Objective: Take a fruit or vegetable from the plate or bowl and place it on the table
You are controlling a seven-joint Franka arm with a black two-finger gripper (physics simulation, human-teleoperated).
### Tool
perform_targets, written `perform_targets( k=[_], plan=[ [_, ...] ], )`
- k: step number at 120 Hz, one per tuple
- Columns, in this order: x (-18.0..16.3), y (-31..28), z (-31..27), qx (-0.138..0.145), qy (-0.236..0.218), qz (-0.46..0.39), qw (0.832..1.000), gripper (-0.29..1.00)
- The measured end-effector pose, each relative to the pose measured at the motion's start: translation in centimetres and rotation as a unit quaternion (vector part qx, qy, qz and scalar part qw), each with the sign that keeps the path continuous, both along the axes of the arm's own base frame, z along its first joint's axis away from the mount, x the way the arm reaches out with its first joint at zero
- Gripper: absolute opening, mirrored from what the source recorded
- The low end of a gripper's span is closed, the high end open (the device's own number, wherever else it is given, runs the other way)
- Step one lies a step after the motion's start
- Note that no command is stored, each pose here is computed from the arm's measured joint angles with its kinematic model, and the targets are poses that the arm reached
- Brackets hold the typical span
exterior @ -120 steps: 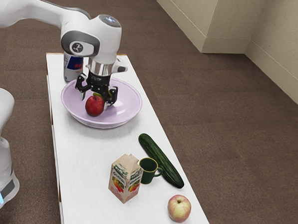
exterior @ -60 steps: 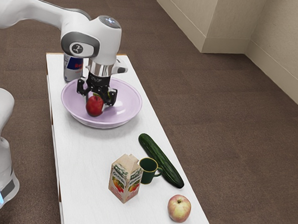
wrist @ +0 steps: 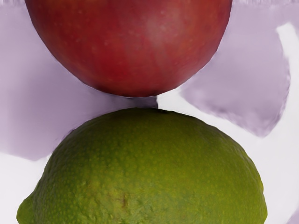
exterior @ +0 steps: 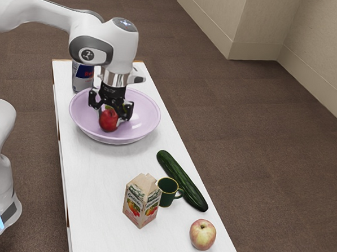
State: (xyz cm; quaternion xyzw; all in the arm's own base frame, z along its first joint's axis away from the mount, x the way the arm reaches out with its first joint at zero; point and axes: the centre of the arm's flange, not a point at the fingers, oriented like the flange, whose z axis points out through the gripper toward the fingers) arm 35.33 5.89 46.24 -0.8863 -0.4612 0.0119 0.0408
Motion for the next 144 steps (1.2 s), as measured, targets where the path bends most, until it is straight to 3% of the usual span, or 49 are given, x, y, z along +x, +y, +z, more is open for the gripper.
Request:
perform_targets(
  k=[30,41,62,86,123,133,144],
  plan=[
    [1.0,-1.3,4.9,0.003,-0.033,-0.006,0.999,0.16],
    [1.1,-3.2,7.9,0.004,-0.048,-0.018,0.999,0.24],
    [0.3,-9.0,10.2,0.006,-0.051,-0.059,0.997,0.26],
    [-1.2,-15.2,10.2,0.024,-0.043,-0.099,0.994,0.26],
    [-1.9,-18.8,9.4,0.018,-0.033,-0.117,0.992,0.26],
    [-1.7,-19.2,9.0,0.005,-0.032,-0.113,0.993,0.46],
    [-1.5,-19.5,9.0,-0.008,-0.037,-0.109,0.993,0.57]
  ],
)
